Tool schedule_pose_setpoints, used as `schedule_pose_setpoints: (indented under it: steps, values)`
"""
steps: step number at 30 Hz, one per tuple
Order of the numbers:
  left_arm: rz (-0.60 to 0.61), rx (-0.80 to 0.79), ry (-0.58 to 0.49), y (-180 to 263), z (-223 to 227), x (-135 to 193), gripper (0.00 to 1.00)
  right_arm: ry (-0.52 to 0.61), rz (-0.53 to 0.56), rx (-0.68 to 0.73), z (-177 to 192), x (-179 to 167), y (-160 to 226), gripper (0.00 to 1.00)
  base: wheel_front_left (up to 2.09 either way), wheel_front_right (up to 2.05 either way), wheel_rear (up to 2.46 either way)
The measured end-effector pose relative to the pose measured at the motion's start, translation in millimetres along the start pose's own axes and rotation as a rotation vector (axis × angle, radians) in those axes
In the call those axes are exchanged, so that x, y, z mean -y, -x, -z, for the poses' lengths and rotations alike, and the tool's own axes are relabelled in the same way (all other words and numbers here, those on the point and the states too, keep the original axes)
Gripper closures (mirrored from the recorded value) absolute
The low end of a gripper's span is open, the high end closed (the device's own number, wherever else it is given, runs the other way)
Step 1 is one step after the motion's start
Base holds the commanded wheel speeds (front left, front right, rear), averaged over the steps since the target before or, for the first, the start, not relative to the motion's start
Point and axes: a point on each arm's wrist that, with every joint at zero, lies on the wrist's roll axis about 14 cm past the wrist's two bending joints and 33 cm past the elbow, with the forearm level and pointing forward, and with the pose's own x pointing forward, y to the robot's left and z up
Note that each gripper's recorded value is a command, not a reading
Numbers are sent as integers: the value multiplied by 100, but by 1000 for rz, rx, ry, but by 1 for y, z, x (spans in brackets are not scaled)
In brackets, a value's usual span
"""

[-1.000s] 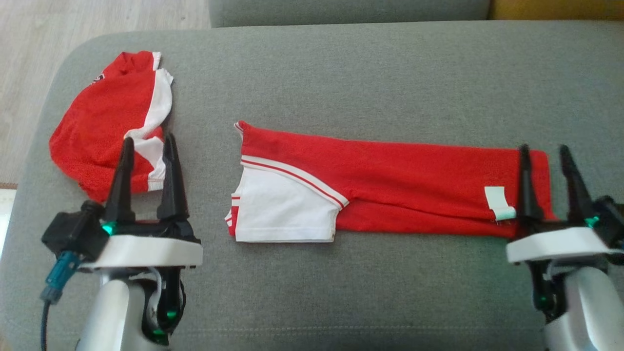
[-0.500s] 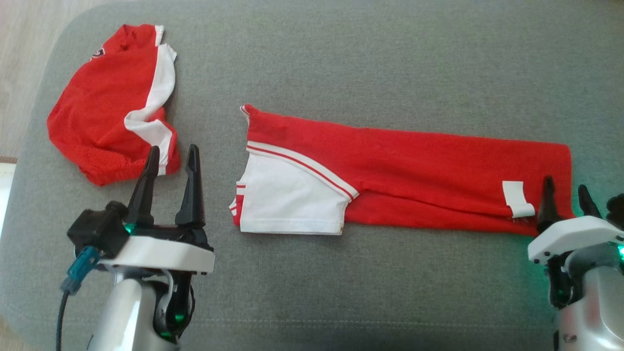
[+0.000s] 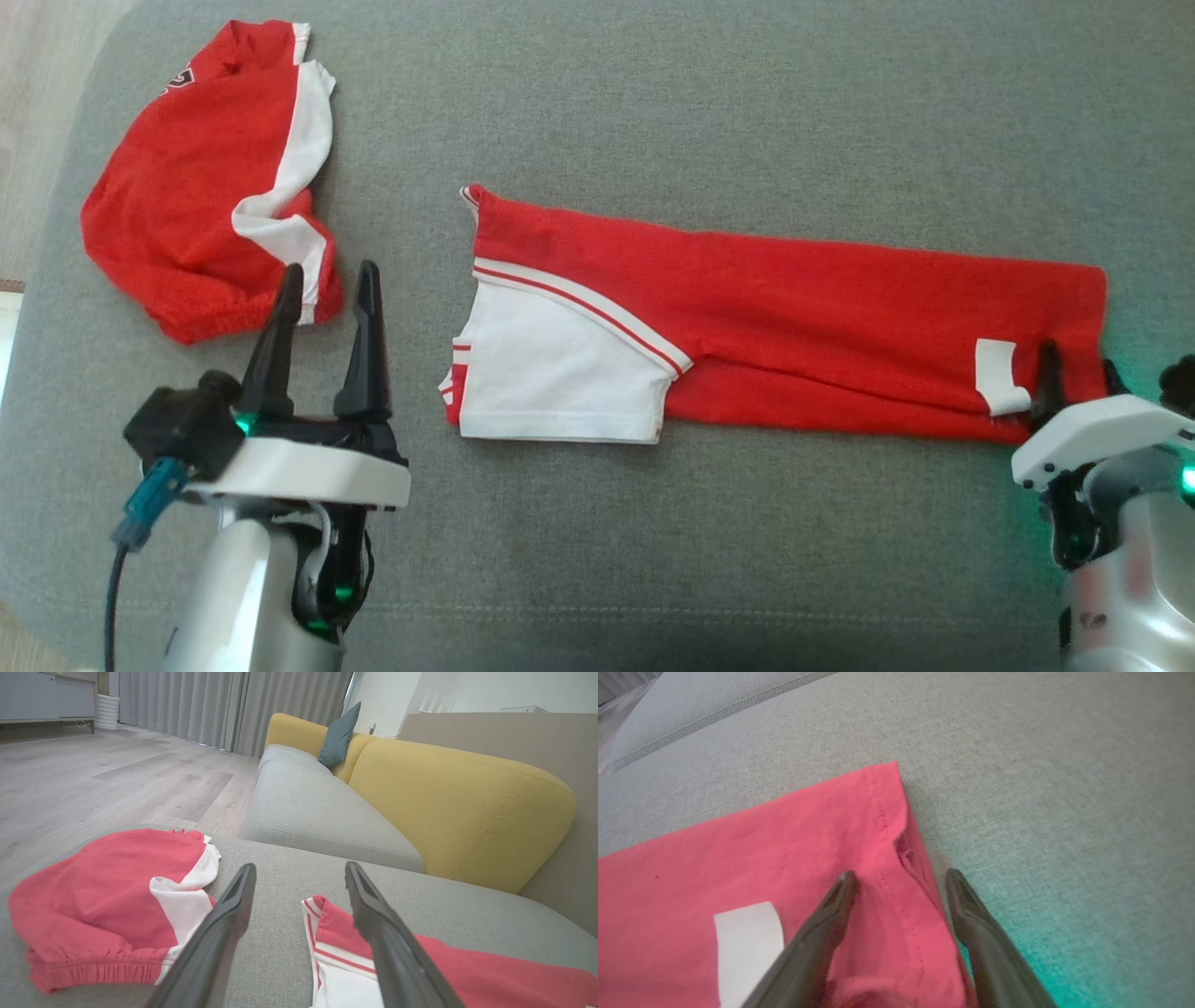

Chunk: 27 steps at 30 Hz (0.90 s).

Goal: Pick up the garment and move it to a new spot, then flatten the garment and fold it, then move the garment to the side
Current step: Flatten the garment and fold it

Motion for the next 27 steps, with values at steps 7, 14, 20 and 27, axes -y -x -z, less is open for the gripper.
schedule_pose_setpoints:
  steps: [7,14,20,27]
  values:
    - [7,14,2,-6,-4,2,0,7,40,31,-10,12,3,100,0,0,0]
    - [1,25,3,-7,-7,0,0,87,202,130,-49,66,16,100,0,0,0]
    - [4,42,2,-5,-14,2,0,182,332,241,-100,99,32,100,0,0,0]
    - [4,64,8,2,-25,5,0,159,230,277,-119,59,31,100,0,0,0]
